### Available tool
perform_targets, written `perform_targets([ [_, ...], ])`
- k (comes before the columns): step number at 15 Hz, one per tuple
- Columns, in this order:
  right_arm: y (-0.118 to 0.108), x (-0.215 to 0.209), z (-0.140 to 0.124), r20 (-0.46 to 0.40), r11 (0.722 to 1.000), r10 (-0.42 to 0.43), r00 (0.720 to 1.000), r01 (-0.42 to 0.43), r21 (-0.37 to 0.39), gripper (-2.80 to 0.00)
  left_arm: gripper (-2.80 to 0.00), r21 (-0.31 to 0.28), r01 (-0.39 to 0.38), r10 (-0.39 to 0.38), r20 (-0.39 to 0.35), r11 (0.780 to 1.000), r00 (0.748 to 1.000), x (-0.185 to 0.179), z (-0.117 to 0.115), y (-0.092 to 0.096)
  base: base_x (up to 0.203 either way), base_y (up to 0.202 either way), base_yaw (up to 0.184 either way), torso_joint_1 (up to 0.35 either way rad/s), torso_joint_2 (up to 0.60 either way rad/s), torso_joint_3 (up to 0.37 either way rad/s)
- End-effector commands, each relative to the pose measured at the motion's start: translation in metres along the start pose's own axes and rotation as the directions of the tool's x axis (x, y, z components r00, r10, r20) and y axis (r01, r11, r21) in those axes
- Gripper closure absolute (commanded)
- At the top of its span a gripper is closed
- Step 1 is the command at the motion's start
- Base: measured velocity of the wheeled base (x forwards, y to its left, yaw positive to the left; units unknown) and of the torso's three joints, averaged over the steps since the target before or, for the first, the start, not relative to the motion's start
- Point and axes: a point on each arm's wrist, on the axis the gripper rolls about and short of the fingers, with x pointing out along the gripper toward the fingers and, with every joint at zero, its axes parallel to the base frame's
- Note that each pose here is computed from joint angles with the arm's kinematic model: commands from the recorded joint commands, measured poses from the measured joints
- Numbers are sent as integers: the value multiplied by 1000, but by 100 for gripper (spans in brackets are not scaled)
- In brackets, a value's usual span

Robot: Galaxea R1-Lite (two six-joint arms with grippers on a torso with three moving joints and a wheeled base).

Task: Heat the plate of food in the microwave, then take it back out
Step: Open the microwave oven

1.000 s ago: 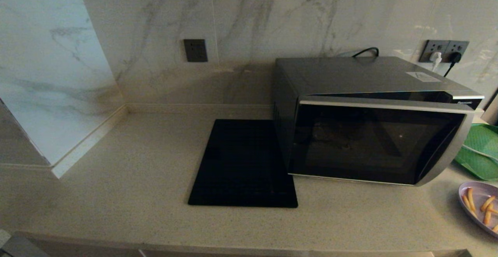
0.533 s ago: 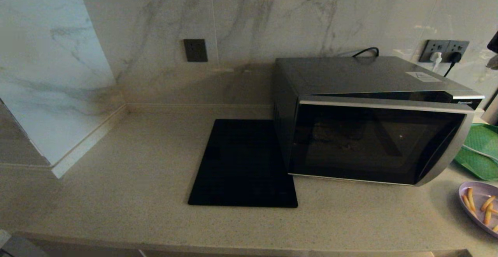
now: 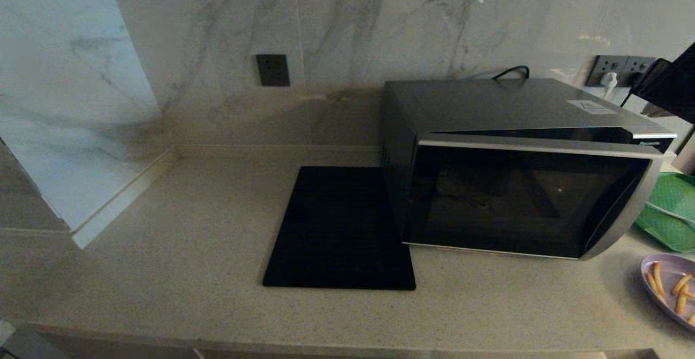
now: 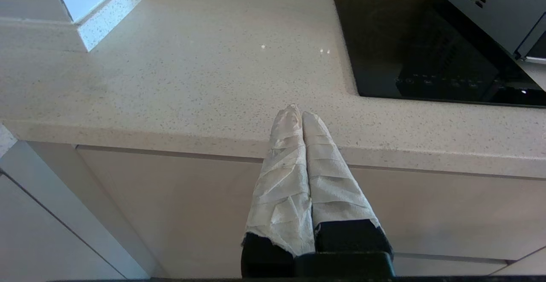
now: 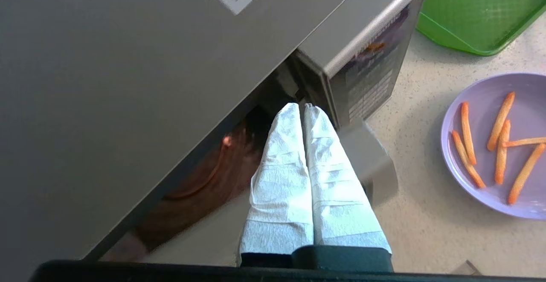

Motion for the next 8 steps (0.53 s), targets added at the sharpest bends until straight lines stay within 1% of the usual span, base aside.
perform_targets([
  [1, -1, 21, -5, -28, 999, -36, 999, 36, -5, 0, 0, -1, 0, 0, 0, 1000, 1000, 0, 0, 0, 0, 0, 0, 0, 0, 0],
  [8, -3, 41, -15, -71, 997, -75, 995, 75, -13, 0, 0, -1, 0, 0, 0, 1000, 1000, 0, 0, 0, 0, 0, 0, 0, 0, 0],
])
